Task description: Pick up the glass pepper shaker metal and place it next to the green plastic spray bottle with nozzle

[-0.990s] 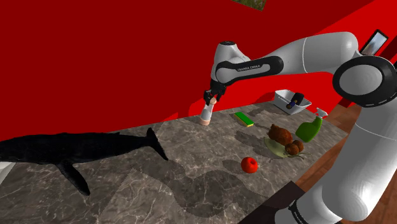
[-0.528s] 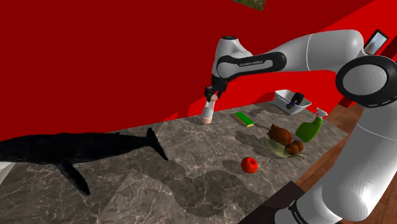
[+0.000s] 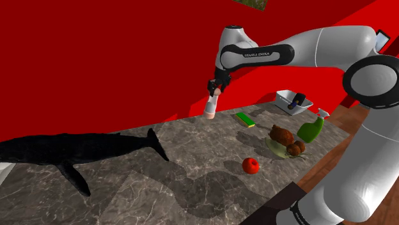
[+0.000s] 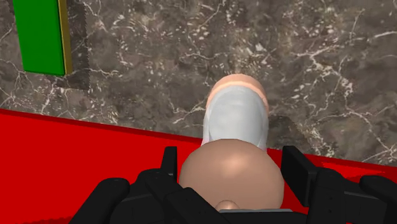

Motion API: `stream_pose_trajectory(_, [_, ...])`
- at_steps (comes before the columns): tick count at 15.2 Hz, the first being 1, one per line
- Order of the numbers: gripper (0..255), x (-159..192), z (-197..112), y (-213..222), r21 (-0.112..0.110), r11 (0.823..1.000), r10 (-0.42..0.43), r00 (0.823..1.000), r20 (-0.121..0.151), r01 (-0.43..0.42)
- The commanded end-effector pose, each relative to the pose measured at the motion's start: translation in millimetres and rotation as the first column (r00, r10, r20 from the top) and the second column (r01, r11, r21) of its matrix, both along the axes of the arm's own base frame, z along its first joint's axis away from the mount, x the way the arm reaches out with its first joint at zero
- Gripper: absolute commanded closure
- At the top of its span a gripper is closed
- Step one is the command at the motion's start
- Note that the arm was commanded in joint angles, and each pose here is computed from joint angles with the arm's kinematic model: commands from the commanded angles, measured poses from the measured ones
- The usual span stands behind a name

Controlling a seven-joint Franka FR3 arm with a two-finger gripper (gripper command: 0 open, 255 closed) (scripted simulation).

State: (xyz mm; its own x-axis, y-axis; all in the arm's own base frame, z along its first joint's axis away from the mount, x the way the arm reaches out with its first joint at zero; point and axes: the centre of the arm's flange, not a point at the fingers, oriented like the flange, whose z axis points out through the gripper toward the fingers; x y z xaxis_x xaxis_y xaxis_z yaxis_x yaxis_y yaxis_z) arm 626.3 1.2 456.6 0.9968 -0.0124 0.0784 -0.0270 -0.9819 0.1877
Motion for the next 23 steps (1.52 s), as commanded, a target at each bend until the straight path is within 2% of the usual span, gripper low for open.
stream_pose_trajectory(1, [255,0.2,10.7,-0.6,0.0,1.0,0.0,1.0,0.0,0.0])
stream_pose_trajectory(23, [255,0.2,126.9,-0.6,0.0,1.0,0.0,1.0,0.0,0.0])
